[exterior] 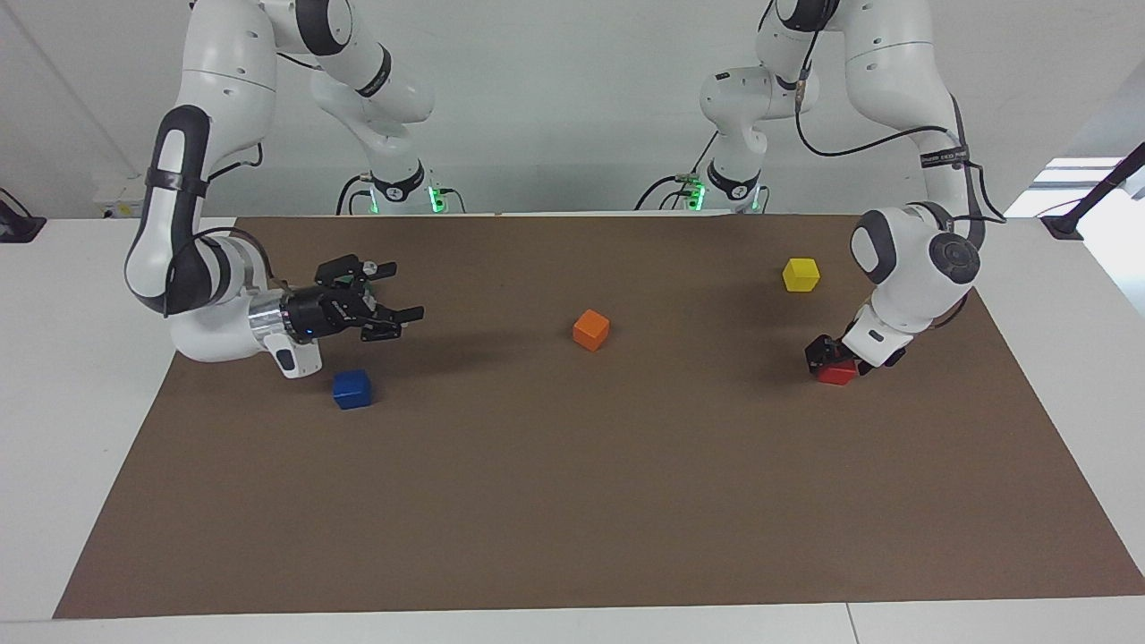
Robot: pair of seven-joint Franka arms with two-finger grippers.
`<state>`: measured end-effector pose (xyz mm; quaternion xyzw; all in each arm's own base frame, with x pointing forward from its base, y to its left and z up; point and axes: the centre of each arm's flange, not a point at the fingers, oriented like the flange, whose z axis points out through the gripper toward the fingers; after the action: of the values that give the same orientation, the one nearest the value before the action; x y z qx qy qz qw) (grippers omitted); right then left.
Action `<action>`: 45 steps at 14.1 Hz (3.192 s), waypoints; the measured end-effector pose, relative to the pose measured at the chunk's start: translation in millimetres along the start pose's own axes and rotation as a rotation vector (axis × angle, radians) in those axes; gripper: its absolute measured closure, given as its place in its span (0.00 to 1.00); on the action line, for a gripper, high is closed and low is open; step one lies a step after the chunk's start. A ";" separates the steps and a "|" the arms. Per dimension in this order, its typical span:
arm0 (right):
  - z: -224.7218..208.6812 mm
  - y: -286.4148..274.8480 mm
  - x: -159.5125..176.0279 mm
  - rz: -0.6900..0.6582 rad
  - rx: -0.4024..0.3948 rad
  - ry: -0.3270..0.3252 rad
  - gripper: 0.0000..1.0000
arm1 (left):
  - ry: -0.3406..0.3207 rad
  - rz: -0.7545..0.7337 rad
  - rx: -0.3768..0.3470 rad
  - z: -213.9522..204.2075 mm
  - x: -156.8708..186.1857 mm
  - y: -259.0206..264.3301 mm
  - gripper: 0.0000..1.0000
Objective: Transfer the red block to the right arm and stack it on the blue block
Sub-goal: 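Lift the red cube with the left gripper while the right gripper reaches inward, then carry the red cube with the left gripper to the right gripper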
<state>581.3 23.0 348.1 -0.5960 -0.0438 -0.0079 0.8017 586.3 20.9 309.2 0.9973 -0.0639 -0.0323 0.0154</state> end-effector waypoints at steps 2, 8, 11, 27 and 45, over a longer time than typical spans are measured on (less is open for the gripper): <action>30.5 19.1 0.5 0.077 0.064 -0.036 0.00 | 0.000 0.000 0.000 1.1 0.0 0.0 0.00; 65.4 42.5 -2.5 0.239 0.089 -0.087 0.00 | -0.017 -0.004 -0.003 5.0 -2.3 -2.2 0.45; 89.0 49.0 0.2 0.246 0.107 -0.081 0.00 | -0.050 -0.033 -0.020 -10.0 1.7 -3.2 0.45; 131.5 60.0 0.8 0.252 0.127 -0.079 0.00 | -0.246 -1.324 -0.487 -259.6 0.6 270.9 0.45; 135.8 63.6 1.7 0.255 0.117 -0.067 0.00 | -0.693 -1.971 -0.924 -164.6 -69.8 422.5 0.45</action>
<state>578.8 171.4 326.3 -0.5490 0.0051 0.1163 0.8277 474.7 -384.6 492.5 0.4500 0.7637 -0.3241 0.3305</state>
